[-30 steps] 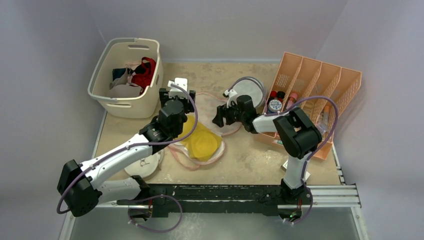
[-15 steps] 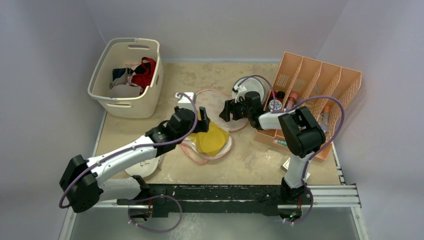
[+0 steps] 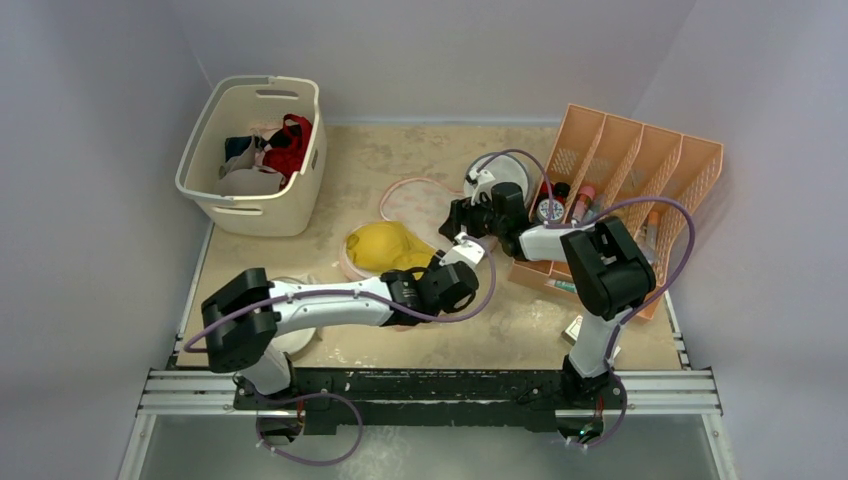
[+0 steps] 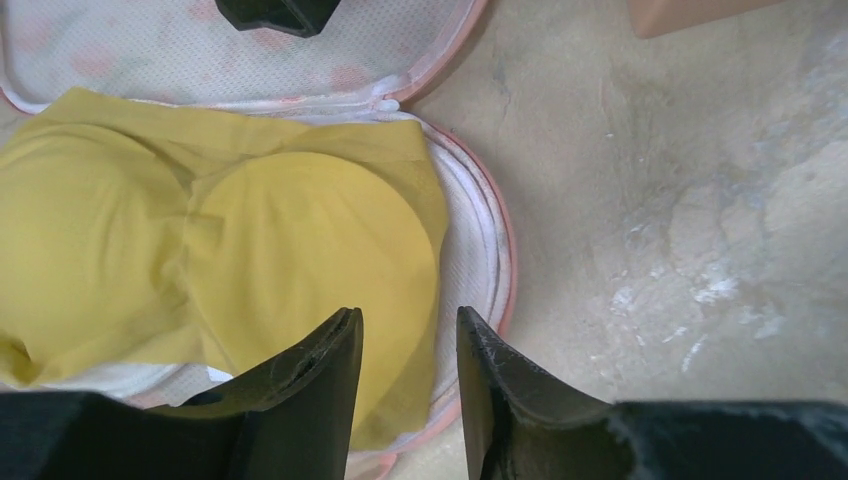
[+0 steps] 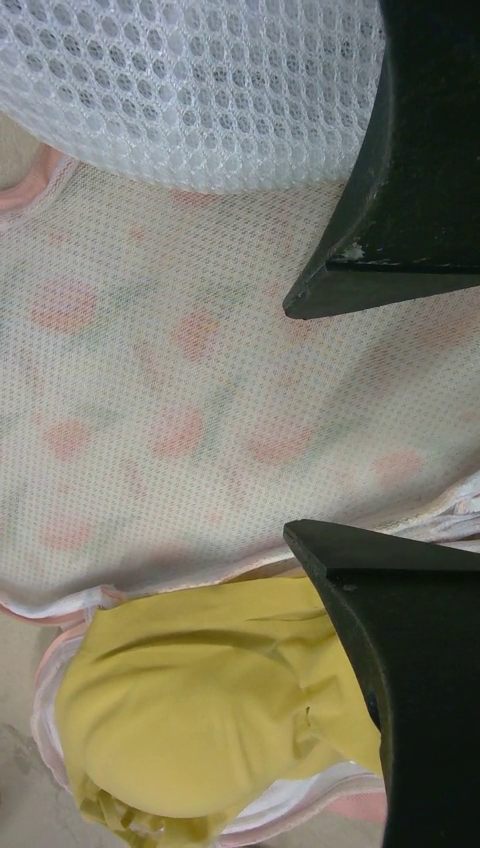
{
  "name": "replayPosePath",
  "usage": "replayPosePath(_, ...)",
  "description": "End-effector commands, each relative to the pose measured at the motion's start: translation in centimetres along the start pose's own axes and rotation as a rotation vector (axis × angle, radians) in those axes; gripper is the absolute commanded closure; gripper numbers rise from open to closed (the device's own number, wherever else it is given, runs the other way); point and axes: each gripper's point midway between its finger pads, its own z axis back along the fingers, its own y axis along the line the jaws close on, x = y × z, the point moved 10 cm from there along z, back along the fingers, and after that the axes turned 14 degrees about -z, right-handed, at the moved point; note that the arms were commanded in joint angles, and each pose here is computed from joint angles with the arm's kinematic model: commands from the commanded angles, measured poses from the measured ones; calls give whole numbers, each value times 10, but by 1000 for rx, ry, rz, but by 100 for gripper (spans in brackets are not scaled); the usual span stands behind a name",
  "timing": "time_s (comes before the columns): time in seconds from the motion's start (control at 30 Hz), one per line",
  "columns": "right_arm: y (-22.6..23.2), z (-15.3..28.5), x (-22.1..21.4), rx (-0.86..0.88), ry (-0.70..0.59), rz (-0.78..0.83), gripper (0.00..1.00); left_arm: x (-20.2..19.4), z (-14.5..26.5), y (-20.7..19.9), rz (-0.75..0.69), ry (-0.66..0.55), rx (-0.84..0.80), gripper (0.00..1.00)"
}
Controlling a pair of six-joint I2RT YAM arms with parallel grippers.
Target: Unzip the laundry bag and remove the bra
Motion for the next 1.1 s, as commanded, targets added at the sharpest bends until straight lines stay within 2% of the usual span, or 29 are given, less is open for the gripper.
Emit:
replayPosePath(0.0, 10, 7, 11, 28, -40, 23, 24, 10, -10, -3, -47, -15, 50, 63)
replayPosePath(0.43, 9, 4, 9, 46, -23, 18, 24, -8, -32, -26, -175, 67, 114, 62)
replayPosePath(0.67, 9, 2, 8, 52, -15, 15, 24, -13, -37, -39, -356, 120, 249, 67)
replayPosePath(0.8, 9, 2, 7, 54, -11, 12, 23, -14, -35, -45, -440, 124, 341, 73)
replayPosePath(1.07, 9, 0, 6, 62, -4, 8, 23, -19, -35, -48, -512, 141, 379, 75)
